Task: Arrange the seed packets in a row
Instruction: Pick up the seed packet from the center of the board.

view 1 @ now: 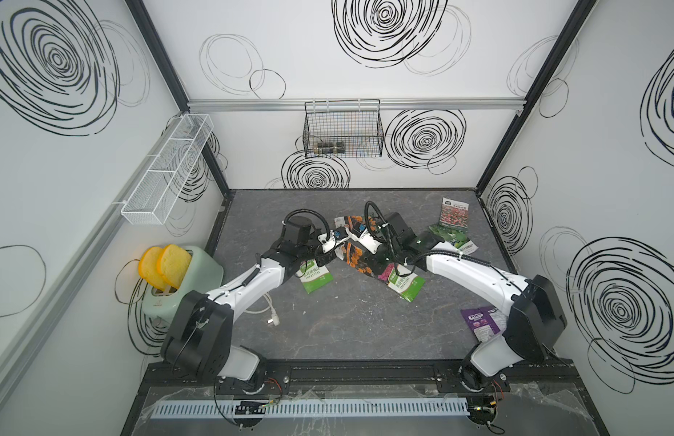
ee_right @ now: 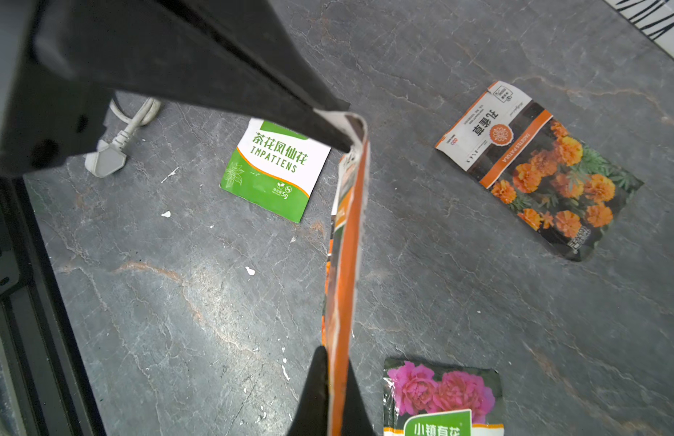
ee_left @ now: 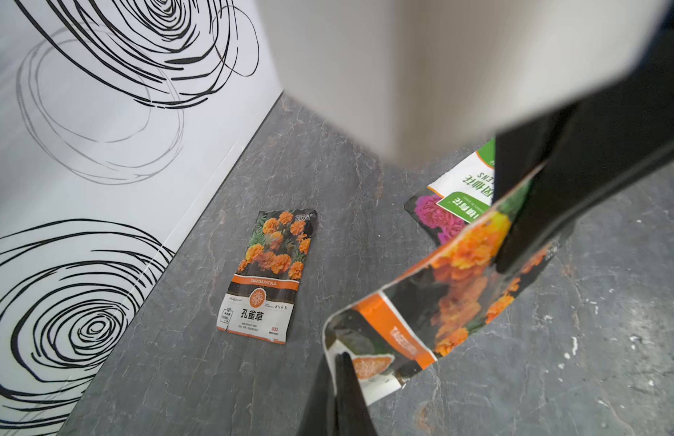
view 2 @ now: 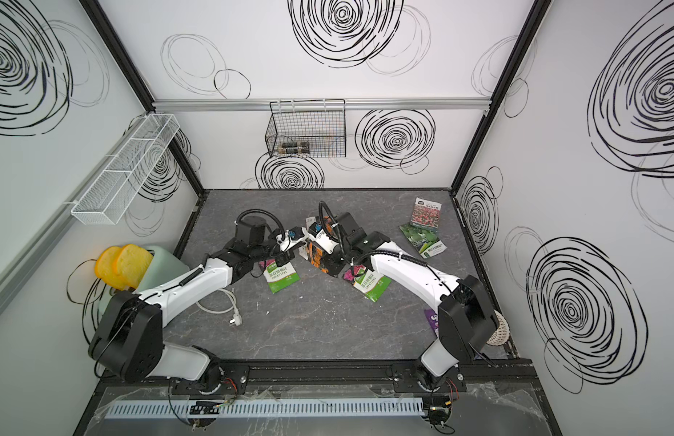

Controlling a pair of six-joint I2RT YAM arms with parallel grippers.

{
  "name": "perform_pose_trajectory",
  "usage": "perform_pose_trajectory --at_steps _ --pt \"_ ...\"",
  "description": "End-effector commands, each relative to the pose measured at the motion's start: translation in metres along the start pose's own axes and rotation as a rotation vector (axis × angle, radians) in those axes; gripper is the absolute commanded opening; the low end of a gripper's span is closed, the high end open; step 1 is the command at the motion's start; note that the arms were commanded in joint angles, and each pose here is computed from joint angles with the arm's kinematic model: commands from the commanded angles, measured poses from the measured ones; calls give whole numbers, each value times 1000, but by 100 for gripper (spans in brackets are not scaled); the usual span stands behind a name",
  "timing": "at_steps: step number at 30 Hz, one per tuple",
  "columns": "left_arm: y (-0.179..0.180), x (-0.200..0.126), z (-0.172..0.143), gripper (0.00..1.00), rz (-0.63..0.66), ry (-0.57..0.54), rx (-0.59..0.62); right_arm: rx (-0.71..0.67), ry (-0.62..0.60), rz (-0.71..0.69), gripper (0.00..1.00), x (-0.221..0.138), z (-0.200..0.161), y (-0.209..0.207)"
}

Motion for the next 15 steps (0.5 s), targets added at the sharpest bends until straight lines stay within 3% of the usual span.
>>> perform_pose_trajectory --at_steps 1,3,4,5,7,8,15 --pt "-10 -3 9 0 -26 -27 -12 -10 -106 22 0 -15 19 4" --pt "-6 -5 11 0 -22 -20 -41 13 -125 21 0 -17 23 0" --pt "-3 -7 13 0 -17 -22 -67 35 -139 19 5 -19 25 -3" --pt "0 -8 12 0 -14 -24 -92 58 -157 18 18 -22 28 -6" --pt "10 -14 11 0 4 -39 -196 133 -212 33 54 -31 38 -19" --pt "16 -17 8 0 10 -47 -248 176 -238 44 59 -36 42 -26" --pt "46 -51 -30 0 109 -39 -638 424 -464 156 77 -54 50 -79"
Point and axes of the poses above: each gripper's point midway between its finger pads, its own x axis out along the fingers, its own y axis along the line the jaws close on, z = x × y, the point moved 7 cm from there along -x, back along the fingers, and after that the axes turned 14 degrees about x, right-handed, at the moved point
